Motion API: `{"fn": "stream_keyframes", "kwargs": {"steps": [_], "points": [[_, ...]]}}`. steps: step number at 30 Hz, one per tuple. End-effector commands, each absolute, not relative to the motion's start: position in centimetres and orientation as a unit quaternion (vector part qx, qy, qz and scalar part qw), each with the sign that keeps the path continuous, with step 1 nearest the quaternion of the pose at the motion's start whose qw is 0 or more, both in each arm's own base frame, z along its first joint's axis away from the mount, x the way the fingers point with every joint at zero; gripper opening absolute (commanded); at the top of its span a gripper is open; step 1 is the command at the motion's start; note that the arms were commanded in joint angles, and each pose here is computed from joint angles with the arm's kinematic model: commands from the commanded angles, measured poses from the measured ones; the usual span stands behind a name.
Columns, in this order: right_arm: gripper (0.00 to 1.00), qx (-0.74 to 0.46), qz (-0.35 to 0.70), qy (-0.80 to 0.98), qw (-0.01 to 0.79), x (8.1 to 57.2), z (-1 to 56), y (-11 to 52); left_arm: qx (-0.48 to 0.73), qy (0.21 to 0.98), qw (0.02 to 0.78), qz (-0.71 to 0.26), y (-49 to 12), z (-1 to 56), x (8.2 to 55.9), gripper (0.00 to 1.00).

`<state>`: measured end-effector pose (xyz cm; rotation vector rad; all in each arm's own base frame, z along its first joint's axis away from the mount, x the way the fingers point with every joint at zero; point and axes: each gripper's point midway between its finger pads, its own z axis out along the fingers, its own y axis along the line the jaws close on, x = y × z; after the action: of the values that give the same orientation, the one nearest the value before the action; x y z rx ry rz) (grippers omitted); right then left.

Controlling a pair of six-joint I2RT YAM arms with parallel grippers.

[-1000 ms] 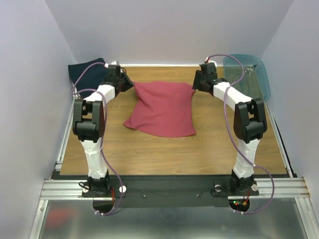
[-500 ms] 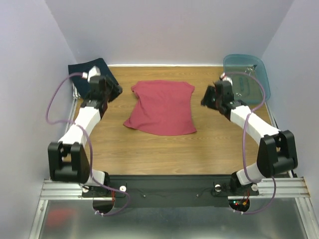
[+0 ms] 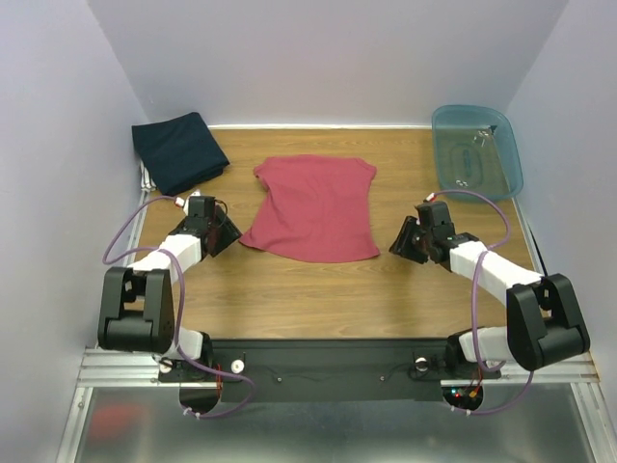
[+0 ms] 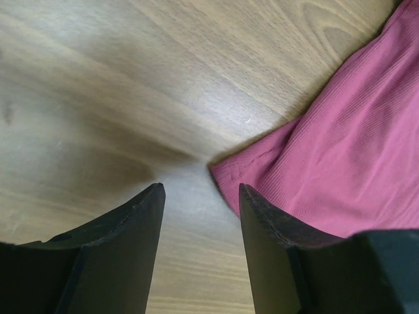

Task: Fold and stack the tank tops
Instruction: Flatten the tank top out

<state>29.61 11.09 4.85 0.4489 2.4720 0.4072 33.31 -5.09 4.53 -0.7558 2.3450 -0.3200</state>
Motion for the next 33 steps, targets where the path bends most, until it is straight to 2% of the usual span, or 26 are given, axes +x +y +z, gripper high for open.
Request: {"fn": "stream_keyframes", "kwargs": {"steps": [1,5,18,23,24,27,28,33], "points": [[0.46,0.166,0.180,0.917,0.315,30.6,5.7,12.0,-0.258,0.892,0.343,-0.146,-6.1,5.8,35.7,0.61],[0.46,0.168,0.183,0.915,0.317,31.0,5.6,12.1,-0.256,0.899,0.326,-0.142,-6.3,4.7,35.6,0.60],[0.46,0.162,0.188,0.918,0.309,31.5,4.3,12.7,-0.233,0.919,0.295,-0.119,-7.9,3.1,35.1,0.45],[0.46,0.158,0.196,0.921,0.299,31.2,3.6,13.0,-0.241,0.920,0.283,-0.120,-8.1,2.8,34.6,0.31],[0.46,0.157,0.199,0.920,0.298,31.1,3.5,13.2,-0.241,0.920,0.283,-0.123,-8.2,2.9,34.6,0.21],[0.46,0.149,0.210,0.923,0.287,30.6,3.0,13.6,-0.242,0.919,0.286,-0.125,-8.2,3.7,34.5,0.07],[0.46,0.145,0.216,0.922,0.288,30.6,3.1,13.8,-0.244,0.918,0.287,-0.126,-8.2,4.0,34.4,0.00],[0.51,0.134,0.220,0.926,0.275,29.6,2.3,14.4,-0.263,0.902,0.312,-0.138,-7.9,6.4,33.7,0.00]]}}
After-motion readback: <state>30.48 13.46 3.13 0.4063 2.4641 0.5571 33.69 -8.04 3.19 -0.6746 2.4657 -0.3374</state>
